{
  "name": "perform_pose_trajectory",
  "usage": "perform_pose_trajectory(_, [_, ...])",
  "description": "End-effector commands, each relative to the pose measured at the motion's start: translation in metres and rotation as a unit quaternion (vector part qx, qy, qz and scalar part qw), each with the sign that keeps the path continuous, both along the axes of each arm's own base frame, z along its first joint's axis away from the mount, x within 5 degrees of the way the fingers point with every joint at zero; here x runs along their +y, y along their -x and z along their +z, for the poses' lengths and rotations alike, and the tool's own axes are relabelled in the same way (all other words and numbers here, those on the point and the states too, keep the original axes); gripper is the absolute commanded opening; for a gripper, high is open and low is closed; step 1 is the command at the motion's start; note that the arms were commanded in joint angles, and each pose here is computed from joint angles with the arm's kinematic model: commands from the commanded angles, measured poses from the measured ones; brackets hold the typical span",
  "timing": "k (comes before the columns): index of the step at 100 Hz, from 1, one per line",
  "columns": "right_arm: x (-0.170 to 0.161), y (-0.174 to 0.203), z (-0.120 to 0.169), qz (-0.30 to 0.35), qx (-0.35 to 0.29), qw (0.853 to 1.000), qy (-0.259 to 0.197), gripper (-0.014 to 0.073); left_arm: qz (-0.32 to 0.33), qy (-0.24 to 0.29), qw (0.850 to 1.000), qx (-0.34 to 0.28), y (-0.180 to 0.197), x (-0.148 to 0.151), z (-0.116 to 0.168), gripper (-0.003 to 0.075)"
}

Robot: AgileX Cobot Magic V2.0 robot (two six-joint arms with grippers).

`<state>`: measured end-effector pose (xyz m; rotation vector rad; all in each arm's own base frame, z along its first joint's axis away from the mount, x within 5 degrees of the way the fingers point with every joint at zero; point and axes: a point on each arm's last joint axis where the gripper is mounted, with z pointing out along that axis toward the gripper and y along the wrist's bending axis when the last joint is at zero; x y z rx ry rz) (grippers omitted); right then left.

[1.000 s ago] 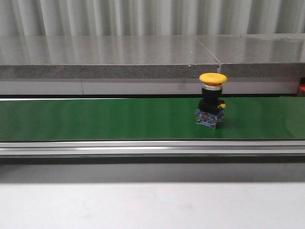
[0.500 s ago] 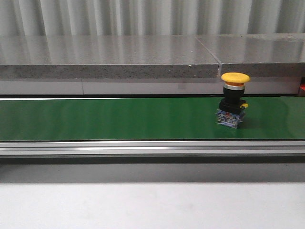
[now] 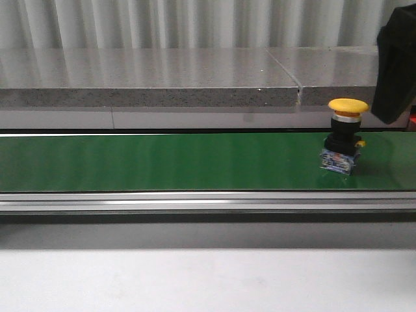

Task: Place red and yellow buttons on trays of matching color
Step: 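Grasp the yellow button off the belt with the right gripper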

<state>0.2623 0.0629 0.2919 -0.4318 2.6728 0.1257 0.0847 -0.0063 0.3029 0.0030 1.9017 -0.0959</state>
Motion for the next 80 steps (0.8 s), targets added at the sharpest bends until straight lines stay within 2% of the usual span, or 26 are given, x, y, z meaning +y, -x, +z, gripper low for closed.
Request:
perform_pose_trajectory(1, [0.003,-0.009,0.008,0.004,-0.044,0.999,-0.008,0.0664,0.005,0.007,0.999,-0.044,-0.003,0.001,0.014,-0.0020])
perform_pose_trajectory(49, [0.011,-0.046,-0.019,-0.002,-0.056,0.998,-0.010,0.0652,0.005,0.007,0.999,-0.044,-0.003,0.001,0.014,-0.0020])
perform_pose_trajectory(59, [0.011,-0.047,-0.024,-0.001,-0.043,0.999,-0.007,0.0541,0.005,0.007,0.999,-0.044,-0.003,0.001,0.014,-0.0020])
perform_pose_trajectory(66, [0.011,-0.046,-0.025,-0.002,-0.036,0.999,-0.006,0.0401,0.005,0.007,0.999,-0.044,-0.003,0.001,0.014,-0.0020])
perform_pose_trajectory(72, [0.011,-0.045,-0.025,-0.002,-0.034,0.999,-0.006,0.0245,0.005,0.007,0.999,-0.044,-0.003,0.001,0.014,-0.0020])
perform_pose_trajectory(80, [0.011,-0.044,-0.024,-0.002,-0.028,1.000,-0.005,0.0117,0.005,0.007,0.999,-0.044,-0.003,0.001,0.014,-0.0020])
